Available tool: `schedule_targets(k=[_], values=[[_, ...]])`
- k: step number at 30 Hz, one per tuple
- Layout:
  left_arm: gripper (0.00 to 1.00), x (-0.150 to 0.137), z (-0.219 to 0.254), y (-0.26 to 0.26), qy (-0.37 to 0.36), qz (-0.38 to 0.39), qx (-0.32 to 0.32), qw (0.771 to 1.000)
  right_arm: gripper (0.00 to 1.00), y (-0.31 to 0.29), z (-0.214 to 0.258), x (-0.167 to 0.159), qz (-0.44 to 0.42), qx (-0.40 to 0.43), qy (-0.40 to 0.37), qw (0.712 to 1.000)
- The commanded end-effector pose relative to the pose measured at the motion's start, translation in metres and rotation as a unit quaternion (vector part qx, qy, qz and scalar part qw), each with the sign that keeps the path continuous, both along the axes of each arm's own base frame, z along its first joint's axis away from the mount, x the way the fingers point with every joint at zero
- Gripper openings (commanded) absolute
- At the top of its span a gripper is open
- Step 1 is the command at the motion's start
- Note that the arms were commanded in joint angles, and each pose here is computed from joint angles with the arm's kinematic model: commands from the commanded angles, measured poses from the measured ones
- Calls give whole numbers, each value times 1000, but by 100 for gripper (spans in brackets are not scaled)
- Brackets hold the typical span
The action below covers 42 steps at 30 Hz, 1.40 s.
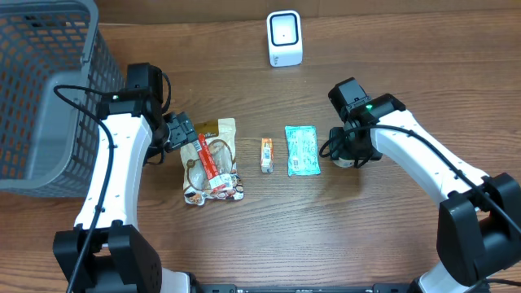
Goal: Scan the item barcode
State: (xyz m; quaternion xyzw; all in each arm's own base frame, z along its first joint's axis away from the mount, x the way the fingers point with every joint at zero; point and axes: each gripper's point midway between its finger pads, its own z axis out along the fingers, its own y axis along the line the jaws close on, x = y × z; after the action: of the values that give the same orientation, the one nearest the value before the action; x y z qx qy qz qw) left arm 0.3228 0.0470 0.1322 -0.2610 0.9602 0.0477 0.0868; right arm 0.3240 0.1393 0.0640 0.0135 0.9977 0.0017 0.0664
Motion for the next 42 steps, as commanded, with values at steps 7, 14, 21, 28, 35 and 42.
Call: schedule_targets(k=[7,14,21,28,35,42], values=[[100,3,5,2,-7,6,6,1000,60,6,-1,4,79,5,-9,997],[100,3,5,2,-7,6,6,1000,67,7,-1,5,116,1,-11,993],[100,3,5,2,-7,6,6,1000,83,9,4,9,101,5,-17,995],[100,3,5,2,-7,6,6,1000,100,11,31,16,84,9,-21,996],[100,3,5,2,-7,6,6,1000,100,13,50,22,64,16,-29,997],[100,3,5,2,-7,6,6,1000,100,24,52,27,55,44,-38,997]])
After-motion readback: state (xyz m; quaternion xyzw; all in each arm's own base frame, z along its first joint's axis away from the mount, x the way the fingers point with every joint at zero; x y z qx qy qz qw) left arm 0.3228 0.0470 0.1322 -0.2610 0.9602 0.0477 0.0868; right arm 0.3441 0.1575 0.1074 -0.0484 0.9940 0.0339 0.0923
